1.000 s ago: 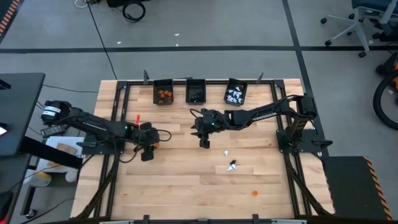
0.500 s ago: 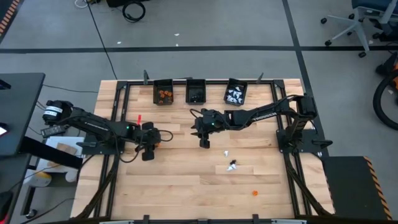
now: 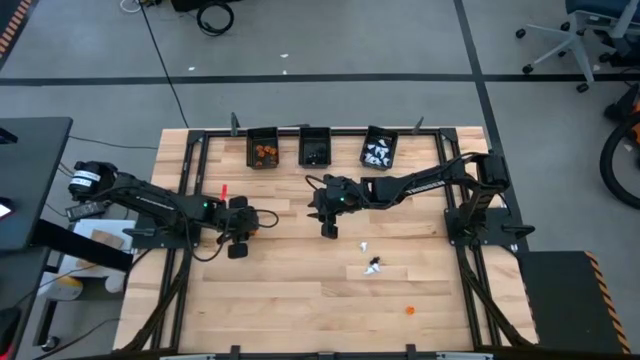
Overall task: Sort Halloween decoration
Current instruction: Put the orange pumpkin toy into the left black basket
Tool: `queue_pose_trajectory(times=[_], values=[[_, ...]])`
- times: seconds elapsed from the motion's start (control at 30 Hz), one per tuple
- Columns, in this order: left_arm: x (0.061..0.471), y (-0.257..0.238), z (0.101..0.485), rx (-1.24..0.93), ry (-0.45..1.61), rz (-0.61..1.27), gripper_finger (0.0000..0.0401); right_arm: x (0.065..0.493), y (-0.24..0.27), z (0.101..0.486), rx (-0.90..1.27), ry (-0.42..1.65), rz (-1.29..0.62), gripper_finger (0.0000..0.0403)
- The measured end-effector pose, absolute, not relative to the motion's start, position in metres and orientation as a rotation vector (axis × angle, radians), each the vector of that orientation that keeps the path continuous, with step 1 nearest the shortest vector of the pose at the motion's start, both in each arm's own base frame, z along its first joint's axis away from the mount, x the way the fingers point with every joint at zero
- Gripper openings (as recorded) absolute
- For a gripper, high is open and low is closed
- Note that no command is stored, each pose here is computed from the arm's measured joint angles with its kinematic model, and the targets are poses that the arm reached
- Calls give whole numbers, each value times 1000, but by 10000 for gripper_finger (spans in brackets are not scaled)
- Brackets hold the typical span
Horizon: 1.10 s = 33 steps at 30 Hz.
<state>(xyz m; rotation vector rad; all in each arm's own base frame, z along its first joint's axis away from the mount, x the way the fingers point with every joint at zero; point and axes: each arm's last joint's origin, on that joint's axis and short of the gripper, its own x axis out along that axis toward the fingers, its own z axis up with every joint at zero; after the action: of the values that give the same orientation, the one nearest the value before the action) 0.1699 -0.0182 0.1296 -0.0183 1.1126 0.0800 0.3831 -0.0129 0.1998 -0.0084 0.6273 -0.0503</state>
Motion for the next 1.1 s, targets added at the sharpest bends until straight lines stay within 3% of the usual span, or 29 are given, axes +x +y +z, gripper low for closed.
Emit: queue_pose_trajectory(times=[0.67,1.1], values=[[183,-17,147,38,1034,86,73,378,-13,194,-2,706,-70,142],[193,18,155,105,913,314,73,377,-10,193,17,723,-72,142]])
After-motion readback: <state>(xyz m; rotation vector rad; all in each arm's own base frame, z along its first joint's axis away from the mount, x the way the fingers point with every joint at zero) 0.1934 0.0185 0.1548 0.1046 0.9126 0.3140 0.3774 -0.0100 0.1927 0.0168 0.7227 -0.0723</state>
